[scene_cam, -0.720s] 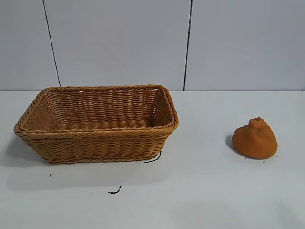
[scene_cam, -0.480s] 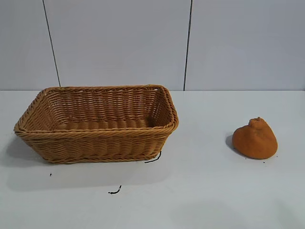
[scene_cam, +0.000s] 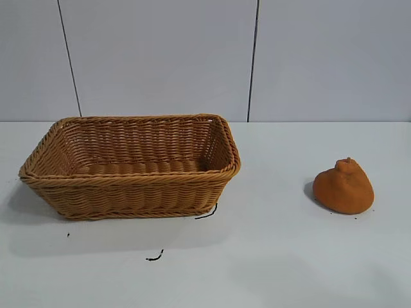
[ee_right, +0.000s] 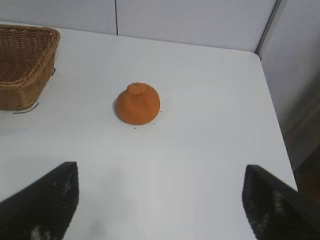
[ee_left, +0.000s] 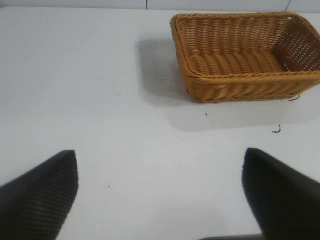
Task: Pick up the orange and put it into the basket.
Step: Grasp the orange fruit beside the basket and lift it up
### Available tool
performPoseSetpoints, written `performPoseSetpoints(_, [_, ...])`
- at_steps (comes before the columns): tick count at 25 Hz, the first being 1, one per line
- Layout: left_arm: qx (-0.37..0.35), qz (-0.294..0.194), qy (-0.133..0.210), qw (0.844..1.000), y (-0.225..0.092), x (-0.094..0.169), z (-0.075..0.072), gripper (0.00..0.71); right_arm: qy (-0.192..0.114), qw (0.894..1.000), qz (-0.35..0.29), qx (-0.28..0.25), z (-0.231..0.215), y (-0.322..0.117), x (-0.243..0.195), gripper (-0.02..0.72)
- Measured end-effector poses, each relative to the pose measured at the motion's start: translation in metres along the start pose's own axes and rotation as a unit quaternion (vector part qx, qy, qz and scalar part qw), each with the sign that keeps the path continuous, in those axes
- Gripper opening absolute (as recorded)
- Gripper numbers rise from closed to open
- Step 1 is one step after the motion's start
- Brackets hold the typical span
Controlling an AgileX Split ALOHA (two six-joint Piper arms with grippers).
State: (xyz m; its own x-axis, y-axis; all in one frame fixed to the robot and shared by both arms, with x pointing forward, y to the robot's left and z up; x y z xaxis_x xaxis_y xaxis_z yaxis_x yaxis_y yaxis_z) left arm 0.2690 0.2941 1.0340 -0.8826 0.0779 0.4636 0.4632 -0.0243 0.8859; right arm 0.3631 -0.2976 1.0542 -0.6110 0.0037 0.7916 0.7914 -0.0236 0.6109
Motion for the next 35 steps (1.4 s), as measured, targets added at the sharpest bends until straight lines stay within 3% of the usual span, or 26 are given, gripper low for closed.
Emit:
performPoseSetpoints(6, [0.0, 0.0, 0.0, 1.0, 0.0, 0.0, 0.0, 0.639, 0.002, 0.995, 0.096, -0.01, 0.007, 0.07, -0.052, 0.634])
performPoseSetpoints(16, [0.0, 0.0, 0.0, 1.0, 0.0, 0.0, 0.0, 0.639, 0.012, 0.987, 0.161, -0.017, 0.017, 0.148, -0.163, 0.634])
performPoseSetpoints(25, [0.0, -0.001, 0.0, 1.0, 0.0, 0.0, 0.0, 0.639, 0.016, 0.972, 0.234, -0.025, 0.021, 0.13, -0.262, 0.634])
performPoseSetpoints(35, [0.0, -0.001, 0.0, 1.0, 0.0, 0.0, 0.0, 0.639, 0.029, 0.97, 0.239, -0.034, 0.026, 0.109, -0.321, 0.634])
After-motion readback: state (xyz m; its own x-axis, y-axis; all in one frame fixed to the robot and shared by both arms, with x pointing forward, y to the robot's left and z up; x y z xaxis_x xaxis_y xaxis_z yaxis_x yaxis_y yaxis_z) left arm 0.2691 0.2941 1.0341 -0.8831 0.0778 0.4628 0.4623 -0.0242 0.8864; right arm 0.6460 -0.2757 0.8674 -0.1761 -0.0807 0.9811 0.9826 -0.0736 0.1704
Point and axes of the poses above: a point on each arm's last joint axis where the gripper is mounted, x pointing back along that axis away from the gripper, z along the wrist's bending axis when the last joint is at zero, y = z × x, the point moved 4 cm from there along -x, pointing out along that axis toward the gripper, and after that the axes turned 2 degrees about -x, right-handed, at the moved point
